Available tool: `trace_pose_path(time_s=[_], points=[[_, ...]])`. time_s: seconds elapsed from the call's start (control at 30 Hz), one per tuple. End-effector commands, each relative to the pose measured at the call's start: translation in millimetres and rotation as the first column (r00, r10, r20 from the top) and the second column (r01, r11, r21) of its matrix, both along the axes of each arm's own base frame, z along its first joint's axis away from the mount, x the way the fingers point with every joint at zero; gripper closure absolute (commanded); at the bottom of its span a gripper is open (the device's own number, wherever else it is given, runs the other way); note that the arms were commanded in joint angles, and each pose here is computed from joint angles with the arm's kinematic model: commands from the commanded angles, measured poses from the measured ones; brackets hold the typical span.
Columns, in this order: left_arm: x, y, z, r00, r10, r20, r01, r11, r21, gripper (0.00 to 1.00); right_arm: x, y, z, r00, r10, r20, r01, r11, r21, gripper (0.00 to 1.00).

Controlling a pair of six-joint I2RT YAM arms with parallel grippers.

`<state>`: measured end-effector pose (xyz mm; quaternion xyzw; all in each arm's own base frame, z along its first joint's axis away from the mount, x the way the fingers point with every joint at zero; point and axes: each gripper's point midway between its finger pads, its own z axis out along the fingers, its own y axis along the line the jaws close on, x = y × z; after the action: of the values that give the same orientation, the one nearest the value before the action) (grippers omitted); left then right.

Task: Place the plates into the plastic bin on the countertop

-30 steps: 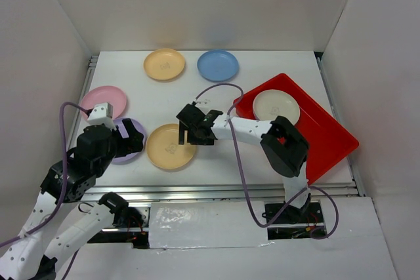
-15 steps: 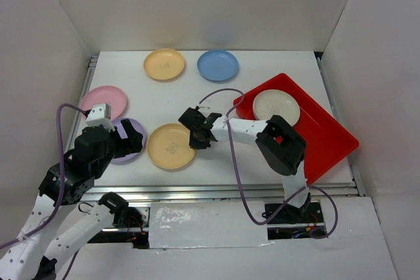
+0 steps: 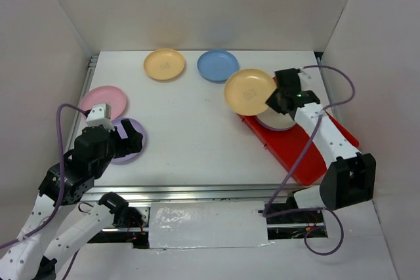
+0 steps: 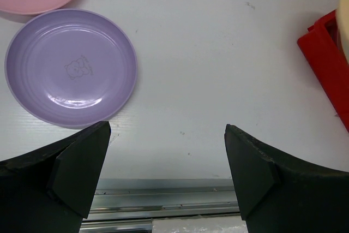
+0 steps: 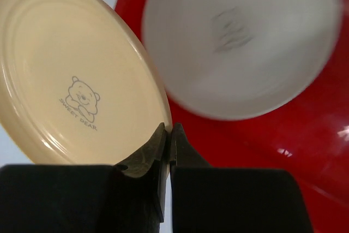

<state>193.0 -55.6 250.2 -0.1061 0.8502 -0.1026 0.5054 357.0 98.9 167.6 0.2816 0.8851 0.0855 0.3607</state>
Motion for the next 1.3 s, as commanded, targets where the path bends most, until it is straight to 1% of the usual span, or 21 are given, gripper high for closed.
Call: trace_pose_path(time_s=[0.0,0.1,0.27,0.33,0.47,0.57,0.63,0.67,0.7,0.8,0.87,0.9,0.93,0.97,1.0,1.07,1.1,1.17,1.2,1.23,1.27], points=[[3,-3,7,1.0,0.002,0.03,-0.001,1.0,-0.025,0.01,2,-61,-9,0.993,-0.099,-0.057,0.096,0.994,-0.047,1.0],[3,-3,7,1.0,0.003,0.03,-0.002,1.0,-0.026,0.01,7,-115,-28,0.965,-0.242,-0.099,0.242,0.97,-0.01,1.0],[4,-7,5,0.999,-0.021,0.024,0.022,1.0,-0.021,0.01,3,-157,-54,0.945,-0.31,-0.102,0.32,0.941,0.109,1.0],[5,-9,5,0.999,-0.033,0.021,0.033,0.999,-0.02,0.01,3,-154,-54,0.955,-0.282,-0.092,0.293,0.945,0.146,1.0],[6,-10,2,0.999,-0.031,0.006,0.031,0.999,-0.012,0.01,8,-150,-44,0.966,-0.249,-0.064,0.256,0.956,0.144,0.99],[5,-9,5,0.999,-0.031,0.02,0.031,0.999,-0.02,0.01,10,-150,-36,0.968,-0.245,-0.047,0.25,0.957,0.15,0.95],[5,-9,4,0.999,-0.031,0.018,0.031,0.999,-0.02,0.01,10,-149,-32,0.971,-0.236,-0.047,0.24,0.959,0.152,0.52],[5,-9,4,0.999,-0.031,0.017,0.031,0.999,-0.019,0.01,9,-147,-31,0.971,-0.232,-0.056,0.238,0.959,0.151,0.34],[5,-9,5,0.999,-0.031,0.02,0.031,0.999,-0.02,0.01,7,-146,-31,0.971,-0.229,-0.06,0.236,0.96,0.149,0.22],[5,-9,4,0.999,-0.031,0.014,0.032,0.999,-0.016,0.01,-2,-141,-19,0.971,-0.235,-0.034,0.238,0.964,0.122,0.17],[6,-9,3,0.999,-0.029,0.014,0.029,0.999,-0.018,0.01,-10,-134,7,0.969,-0.246,0.036,0.241,0.965,0.107,0.15],[5,-9,4,0.999,-0.028,0.016,0.028,0.999,-0.017,0.01,-11,-110,16,0.98,-0.19,0.067,0.183,0.979,0.088,0.12],[5,-8,4,1.0,-0.023,0.019,0.024,1.0,-0.017,0.01,-14,-88,36,0.982,-0.135,0.133,0.123,0.988,0.091,0.0],[5,-7,4,1.0,-0.015,0.017,0.015,1.0,-0.019,0.01,-13,-57,44,0.983,-0.061,0.175,0.042,0.993,0.11,0.0],[5,-5,4,1.0,-0.008,0.019,0.008,1.0,-0.021,0.01,-23,5,46,0.975,0.113,0.191,-0.138,0.983,0.121,0.0],[4,1,4,0.999,0.034,0.013,-0.034,0.999,-0.02,0.01,-33,66,44,0.952,0.244,0.187,-0.272,0.951,0.145,0.0],[4,5,3,0.998,0.06,0.008,-0.06,0.998,-0.016,0.01,-52,120,25,0.915,0.377,0.143,-0.396,0.907,0.142,0.0],[3,19,6,0.988,0.153,0.014,-0.152,0.988,-0.022,0.01,-59,176,25,0.872,0.459,0.171,-0.485,0.858,0.172,0.0],[-1,25,3,0.984,0.18,0.0,-0.18,0.984,-0.012,0.01,-64,205,-3,0.846,0.521,0.118,-0.534,0.826,0.181,0.0],[-2,29,5,0.979,0.202,0.003,-0.202,0.979,-0.015,0.01,-85,242,-8,0.788,0.606,0.113,-0.615,0.762,0.2,0.0],[-3,33,7,0.974,0.228,0.016,-0.227,0.974,-0.024,0.01,-84,273,8,0.755,0.638,0.155,-0.656,0.724,0.215,0.0]])
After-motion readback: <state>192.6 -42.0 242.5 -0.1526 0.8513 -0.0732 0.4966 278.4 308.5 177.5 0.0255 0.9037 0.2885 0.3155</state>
